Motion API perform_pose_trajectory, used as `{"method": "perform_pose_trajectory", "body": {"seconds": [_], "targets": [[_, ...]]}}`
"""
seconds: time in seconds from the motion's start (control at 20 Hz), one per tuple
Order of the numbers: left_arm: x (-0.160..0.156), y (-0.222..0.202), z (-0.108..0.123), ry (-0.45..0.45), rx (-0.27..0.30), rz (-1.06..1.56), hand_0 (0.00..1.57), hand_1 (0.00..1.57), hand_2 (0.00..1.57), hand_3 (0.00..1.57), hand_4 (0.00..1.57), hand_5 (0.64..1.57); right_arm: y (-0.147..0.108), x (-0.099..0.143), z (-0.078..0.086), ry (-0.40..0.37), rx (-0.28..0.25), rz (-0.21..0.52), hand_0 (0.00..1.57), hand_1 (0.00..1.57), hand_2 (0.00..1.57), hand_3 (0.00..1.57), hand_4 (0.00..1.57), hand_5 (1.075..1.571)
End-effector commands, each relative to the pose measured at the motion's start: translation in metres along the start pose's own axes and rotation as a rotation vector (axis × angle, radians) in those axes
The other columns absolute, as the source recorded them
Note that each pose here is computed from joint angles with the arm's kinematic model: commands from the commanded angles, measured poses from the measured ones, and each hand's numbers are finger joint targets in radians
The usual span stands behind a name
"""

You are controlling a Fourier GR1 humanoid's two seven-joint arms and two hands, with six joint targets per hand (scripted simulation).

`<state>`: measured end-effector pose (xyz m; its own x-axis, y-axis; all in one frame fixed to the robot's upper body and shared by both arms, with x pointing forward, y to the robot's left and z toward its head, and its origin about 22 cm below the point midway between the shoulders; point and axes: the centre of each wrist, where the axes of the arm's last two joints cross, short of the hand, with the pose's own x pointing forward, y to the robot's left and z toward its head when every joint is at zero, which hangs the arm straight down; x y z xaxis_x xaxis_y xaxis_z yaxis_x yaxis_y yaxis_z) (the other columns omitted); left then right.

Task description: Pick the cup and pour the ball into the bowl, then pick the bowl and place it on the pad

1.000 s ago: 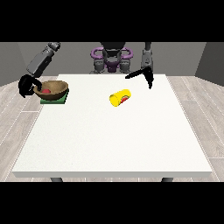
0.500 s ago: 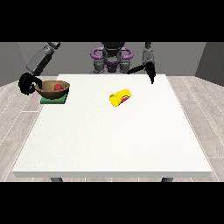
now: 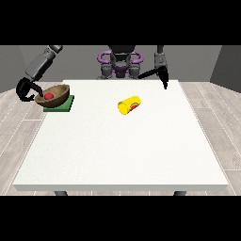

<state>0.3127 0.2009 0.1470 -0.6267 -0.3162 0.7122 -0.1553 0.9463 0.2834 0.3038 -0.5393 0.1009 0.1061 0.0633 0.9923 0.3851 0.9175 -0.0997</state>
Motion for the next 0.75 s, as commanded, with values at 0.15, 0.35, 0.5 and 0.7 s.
{"method": "perform_pose_trajectory", "body": {"seconds": [0.15,0.35,0.5,0.7], "targets": [[0.009,0.008,0.001,-0.01,0.002,-0.001,0.0,0.0,0.0,0.0,0.0,1.565,-0.015,0.034,-0.002,-0.036,-0.07,0.071,0.0,0.0,0.41,0.24,0.0,1.487],[-0.002,0.004,0.016,0.03,0.027,0.003,0.0,0.0,0.0,0.0,0.0,1.568,-0.02,0.037,0.0,-0.007,-0.04,0.076,0.0,0.0,0.36,0.26,0.0,1.489],[0.002,-0.016,0.017,0.05,0.039,0.003,0.0,0.0,0.0,0.0,0.0,1.569,-0.018,0.056,-0.005,-0.017,-0.035,0.062,0.0,0.0,0.26,0.06,0.0,1.493],[-0.027,-0.008,0.028,0.148,-0.004,0.009,0.0,0.0,0.0,0.0,0.0,1.569,-0.043,0.094,0.003,-0.034,0.051,0.027,0.0,0.0,0.19,0.29,0.0,1.503]]}}
